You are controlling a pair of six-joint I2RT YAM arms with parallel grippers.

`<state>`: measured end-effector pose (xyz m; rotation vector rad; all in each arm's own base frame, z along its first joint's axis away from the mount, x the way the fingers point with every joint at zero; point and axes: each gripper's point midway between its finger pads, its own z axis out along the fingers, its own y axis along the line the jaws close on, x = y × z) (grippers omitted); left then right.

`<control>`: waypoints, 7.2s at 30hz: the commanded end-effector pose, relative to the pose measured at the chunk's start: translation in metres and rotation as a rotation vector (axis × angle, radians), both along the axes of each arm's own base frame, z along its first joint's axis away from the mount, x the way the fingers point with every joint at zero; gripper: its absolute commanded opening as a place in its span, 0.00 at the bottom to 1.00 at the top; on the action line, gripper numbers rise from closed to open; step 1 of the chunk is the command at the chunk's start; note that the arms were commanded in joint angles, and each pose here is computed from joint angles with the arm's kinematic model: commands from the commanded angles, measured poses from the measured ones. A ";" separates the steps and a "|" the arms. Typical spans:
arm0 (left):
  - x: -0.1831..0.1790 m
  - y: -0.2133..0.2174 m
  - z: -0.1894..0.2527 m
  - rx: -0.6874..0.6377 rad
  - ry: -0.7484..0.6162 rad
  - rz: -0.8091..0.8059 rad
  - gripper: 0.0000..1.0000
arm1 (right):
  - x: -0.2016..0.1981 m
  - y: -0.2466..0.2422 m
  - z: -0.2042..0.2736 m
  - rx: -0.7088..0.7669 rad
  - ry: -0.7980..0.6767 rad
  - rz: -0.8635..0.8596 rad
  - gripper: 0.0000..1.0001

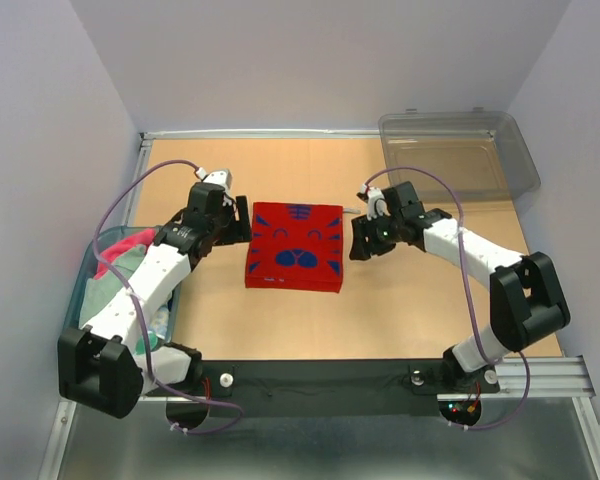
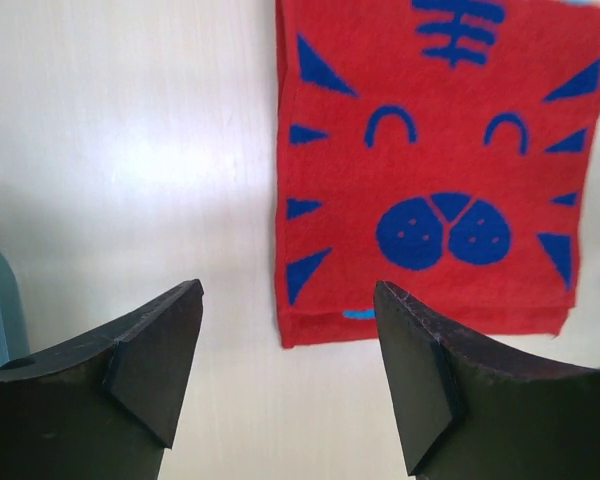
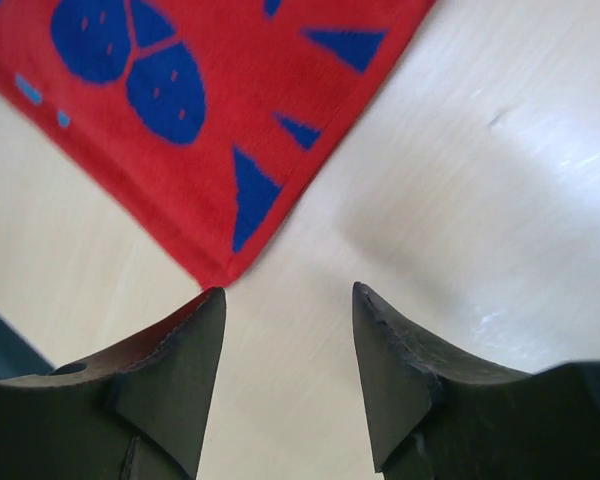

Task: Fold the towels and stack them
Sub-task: Fold the towel

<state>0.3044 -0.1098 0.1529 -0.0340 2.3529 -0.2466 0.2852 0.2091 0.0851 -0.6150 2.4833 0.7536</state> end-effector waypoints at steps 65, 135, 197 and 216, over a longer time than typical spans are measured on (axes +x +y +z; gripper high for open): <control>-0.059 -0.066 -0.120 -0.413 0.124 0.295 0.57 | 0.014 0.014 -0.004 0.132 0.027 -0.412 0.47; -0.052 -0.068 -0.111 -0.288 0.078 0.217 0.49 | 0.023 0.015 -0.045 0.115 0.078 -0.482 0.01; -0.024 -0.067 -0.077 -0.196 0.009 0.245 0.01 | 0.027 0.015 -0.020 0.160 -0.004 -0.472 0.01; -0.066 -0.070 -0.092 -0.274 0.119 0.210 0.01 | 0.006 0.006 -0.004 0.161 0.020 -0.473 0.01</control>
